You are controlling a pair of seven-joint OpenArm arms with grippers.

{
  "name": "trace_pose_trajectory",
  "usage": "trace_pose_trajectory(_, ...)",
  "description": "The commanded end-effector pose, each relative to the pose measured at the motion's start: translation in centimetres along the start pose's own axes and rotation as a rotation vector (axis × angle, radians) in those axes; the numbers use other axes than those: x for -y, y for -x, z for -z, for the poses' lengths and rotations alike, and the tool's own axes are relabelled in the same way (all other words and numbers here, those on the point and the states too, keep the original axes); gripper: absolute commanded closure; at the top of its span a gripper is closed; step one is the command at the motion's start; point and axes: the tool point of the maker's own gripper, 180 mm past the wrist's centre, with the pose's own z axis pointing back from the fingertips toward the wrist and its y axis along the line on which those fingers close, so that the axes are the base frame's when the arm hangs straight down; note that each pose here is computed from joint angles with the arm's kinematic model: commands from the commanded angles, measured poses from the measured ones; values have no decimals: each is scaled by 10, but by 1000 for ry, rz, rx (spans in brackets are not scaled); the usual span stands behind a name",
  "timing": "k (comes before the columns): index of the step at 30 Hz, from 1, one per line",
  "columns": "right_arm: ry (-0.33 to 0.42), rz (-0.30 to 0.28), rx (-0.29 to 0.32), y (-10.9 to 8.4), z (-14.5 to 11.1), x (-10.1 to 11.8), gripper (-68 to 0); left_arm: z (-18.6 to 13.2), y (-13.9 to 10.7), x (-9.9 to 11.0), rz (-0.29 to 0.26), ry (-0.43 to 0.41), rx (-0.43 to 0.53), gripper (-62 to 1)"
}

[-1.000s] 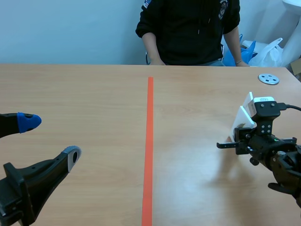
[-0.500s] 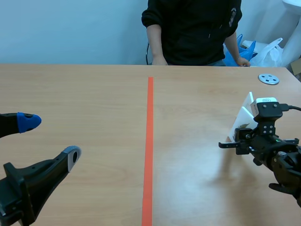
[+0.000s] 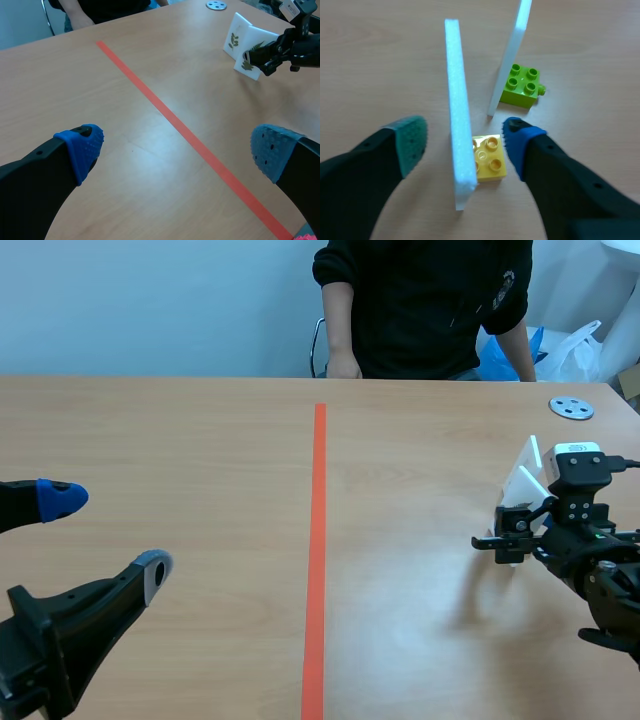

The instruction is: Sort the leaf by its shape. The table is split by an orange tape line. A compound leaf with several leaflets goes to the left side, a simple leaf with one blade goes to the right side. Return to the home posture when a red brick is placed on the table.

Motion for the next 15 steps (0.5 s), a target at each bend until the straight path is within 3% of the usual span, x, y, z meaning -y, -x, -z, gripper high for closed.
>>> trace_pose_trajectory(1,16,-23,72,-27,3,12,-374,1,-10,0,-5,-4,38,-623)
trace_pose_trajectory(7,1,2,153,-55,-5,10,-423,1,-10,0,-5,-4,38,-623)
trace_pose_trajectory(11,-12,-22,228,-84,-19,10,-470,1,-9,0,-5,-4,37,-623)
trace_pose_trajectory(15,-46,-39,292,-108,-43,8,-475,1,-9,0,-5,-4,37,-623)
